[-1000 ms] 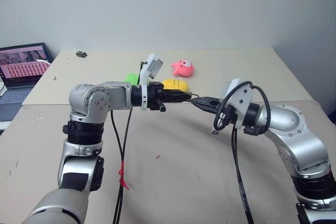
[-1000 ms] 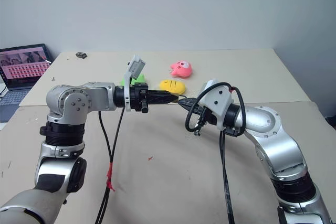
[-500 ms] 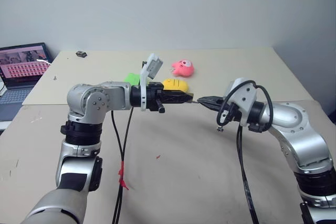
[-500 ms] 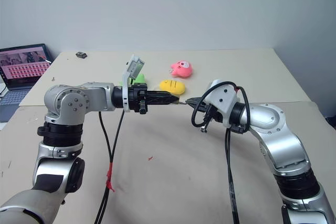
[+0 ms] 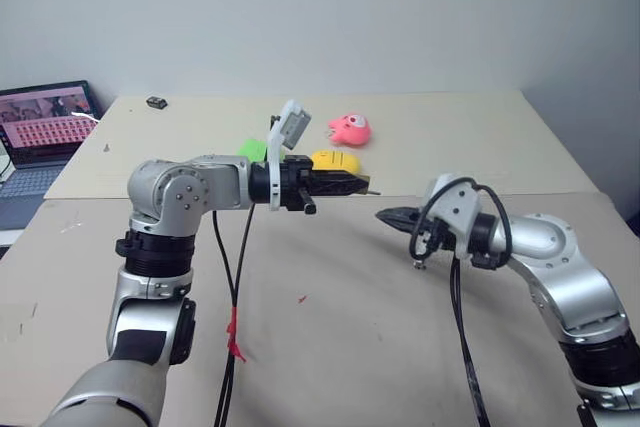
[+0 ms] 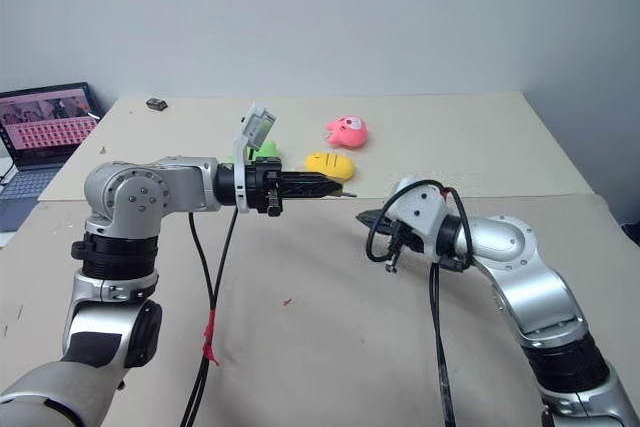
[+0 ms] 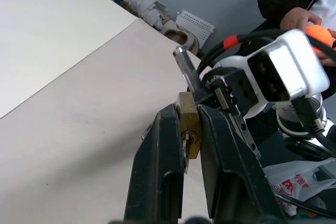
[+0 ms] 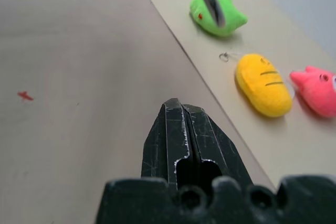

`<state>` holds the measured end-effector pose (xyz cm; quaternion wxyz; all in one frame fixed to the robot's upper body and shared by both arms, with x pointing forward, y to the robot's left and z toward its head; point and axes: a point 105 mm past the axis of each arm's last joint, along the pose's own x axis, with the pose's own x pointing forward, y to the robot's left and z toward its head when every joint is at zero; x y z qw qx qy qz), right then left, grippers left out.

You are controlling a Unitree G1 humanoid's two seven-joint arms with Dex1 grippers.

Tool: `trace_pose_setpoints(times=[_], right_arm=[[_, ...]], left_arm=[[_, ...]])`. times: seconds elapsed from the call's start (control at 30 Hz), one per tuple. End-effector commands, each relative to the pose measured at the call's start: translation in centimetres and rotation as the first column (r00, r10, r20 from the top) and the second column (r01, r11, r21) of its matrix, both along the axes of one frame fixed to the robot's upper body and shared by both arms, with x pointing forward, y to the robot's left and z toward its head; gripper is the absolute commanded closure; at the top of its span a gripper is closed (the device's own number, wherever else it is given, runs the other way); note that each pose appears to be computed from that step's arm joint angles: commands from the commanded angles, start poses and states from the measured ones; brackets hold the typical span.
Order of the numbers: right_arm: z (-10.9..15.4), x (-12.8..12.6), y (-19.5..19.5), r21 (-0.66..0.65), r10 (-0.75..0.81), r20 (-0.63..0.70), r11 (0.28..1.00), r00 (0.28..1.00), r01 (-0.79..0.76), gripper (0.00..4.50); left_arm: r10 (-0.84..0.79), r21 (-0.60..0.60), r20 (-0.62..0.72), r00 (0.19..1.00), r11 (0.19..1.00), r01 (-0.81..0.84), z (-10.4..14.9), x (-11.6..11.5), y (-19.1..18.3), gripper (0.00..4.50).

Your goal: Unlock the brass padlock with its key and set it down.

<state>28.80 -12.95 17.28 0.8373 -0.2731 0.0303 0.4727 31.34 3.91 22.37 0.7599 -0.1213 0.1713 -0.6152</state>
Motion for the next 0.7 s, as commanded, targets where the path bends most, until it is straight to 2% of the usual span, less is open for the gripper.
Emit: trace_pose_setpoints(times=[0.03,0.13,0.27,0.37,0.4,0.6,0.7], right_arm=[[2.5,-0.3,-1.3,-0.012,-0.015,0.060,1.000,0.998,0.016,4.46],[3.5,0.1,-2.1,-0.028,-0.046,0.100,0.998,0.994,0.049,4.46],[4.6,-0.4,-1.7,-0.009,-0.030,0.101,0.999,0.994,0.031,3.53],[5.2,-0.5,-1.4,0.015,-0.016,0.092,1.000,0.996,0.015,2.31],[5.4,-0.5,-1.3,0.036,-0.015,0.090,0.999,0.996,0.012,2.11],[5.6,0.0,0.2,0.114,0.006,0.075,0.993,0.997,-0.015,0.04],[4.9,-0.1,1.7,0.122,0.045,0.059,0.991,0.997,-0.052,0.04]], left_arm=[[0.005,-0.021,0.040,0.999,1.000,-0.004,0.6,0.2,0.1,4.46],[0.012,-0.013,0.029,1.000,1.000,-0.011,0.0,0.4,0.2,4.46],[0.023,0.001,-0.016,1.000,1.000,-0.023,-1.2,0.3,0.6,4.46],[0.017,0.017,-0.049,0.999,1.000,-0.016,-1.9,-0.2,0.9,4.46],[0.018,0.028,-0.054,0.998,0.999,-0.016,-2.1,-0.4,1.1,4.46],[0.044,0.067,-0.089,0.995,0.997,-0.038,-3.0,-1.2,2.1,4.46],[0.081,0.088,-0.107,0.991,0.994,-0.072,-3.7,-1.6,2.8,4.46]])
